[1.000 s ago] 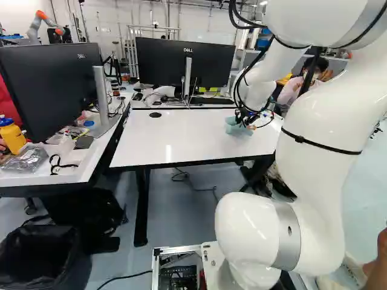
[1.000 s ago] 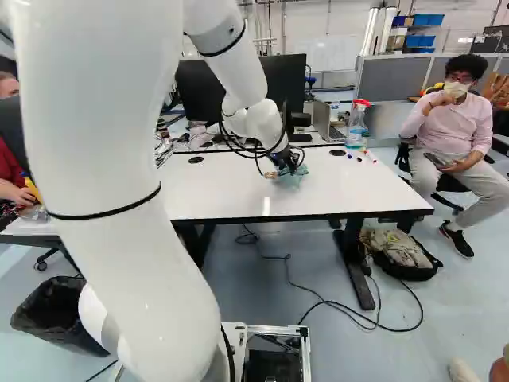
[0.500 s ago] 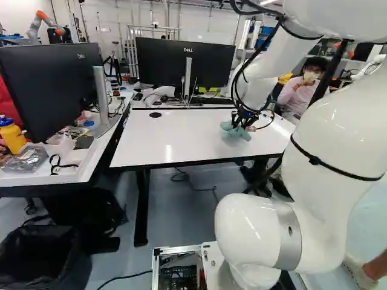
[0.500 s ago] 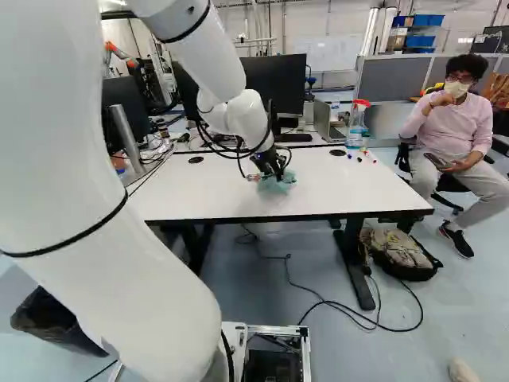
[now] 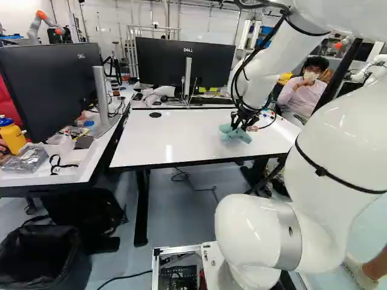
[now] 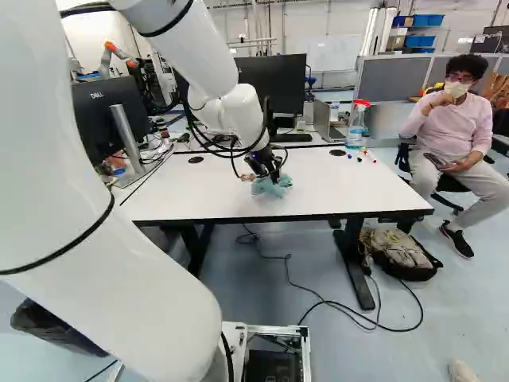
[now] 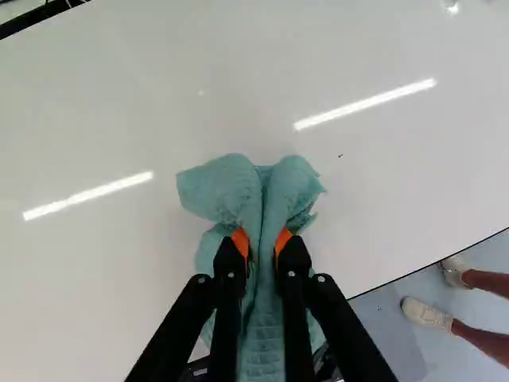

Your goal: Clean the table with the green towel

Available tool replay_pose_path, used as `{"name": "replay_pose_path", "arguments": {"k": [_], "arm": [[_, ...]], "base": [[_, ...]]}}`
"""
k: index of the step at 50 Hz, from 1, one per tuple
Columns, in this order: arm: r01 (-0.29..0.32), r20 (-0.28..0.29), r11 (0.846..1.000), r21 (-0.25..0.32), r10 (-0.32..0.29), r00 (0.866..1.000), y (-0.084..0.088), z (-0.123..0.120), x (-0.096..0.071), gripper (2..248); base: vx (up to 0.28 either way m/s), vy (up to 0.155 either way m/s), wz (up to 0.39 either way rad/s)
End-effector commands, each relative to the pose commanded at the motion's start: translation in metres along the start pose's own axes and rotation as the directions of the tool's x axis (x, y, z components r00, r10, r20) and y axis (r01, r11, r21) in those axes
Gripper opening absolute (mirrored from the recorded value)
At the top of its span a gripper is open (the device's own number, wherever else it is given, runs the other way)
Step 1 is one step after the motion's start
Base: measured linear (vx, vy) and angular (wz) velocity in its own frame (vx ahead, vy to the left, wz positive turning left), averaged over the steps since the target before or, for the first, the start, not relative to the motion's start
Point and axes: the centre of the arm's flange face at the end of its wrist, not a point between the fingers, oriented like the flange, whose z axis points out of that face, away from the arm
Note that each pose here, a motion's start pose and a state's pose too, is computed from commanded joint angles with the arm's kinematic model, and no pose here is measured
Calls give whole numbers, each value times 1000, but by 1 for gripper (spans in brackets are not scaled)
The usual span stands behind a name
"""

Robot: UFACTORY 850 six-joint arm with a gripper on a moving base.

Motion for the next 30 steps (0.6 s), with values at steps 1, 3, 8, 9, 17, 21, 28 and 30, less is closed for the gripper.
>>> {"name": "replay_pose_path", "arguments": {"k": [1,3,8,9,17,21,28,30], "arm": [[0,0,1000,0,0,1000,0,0,0,54],[0,0,1000,0,0,1000,0,0,0,54],[0,0,1000,0,0,1000,0,0,0,54],[0,0,1000,0,0,1000,0,0,0,54],[0,0,1000,0,0,1000,0,0,0,54],[-3,-4,1000,-2,3,1000,2,0,1,54],[-17,-27,1000,-9,16,1000,8,2,6,54],[-22,-35,1000,-12,22,999,11,2,7,54]], "base": [[0,0,0],[0,0,0],[0,0,0],[0,0,0],[0,0,0],[0,0,0],[0,0,0],[0,0,0]]}}
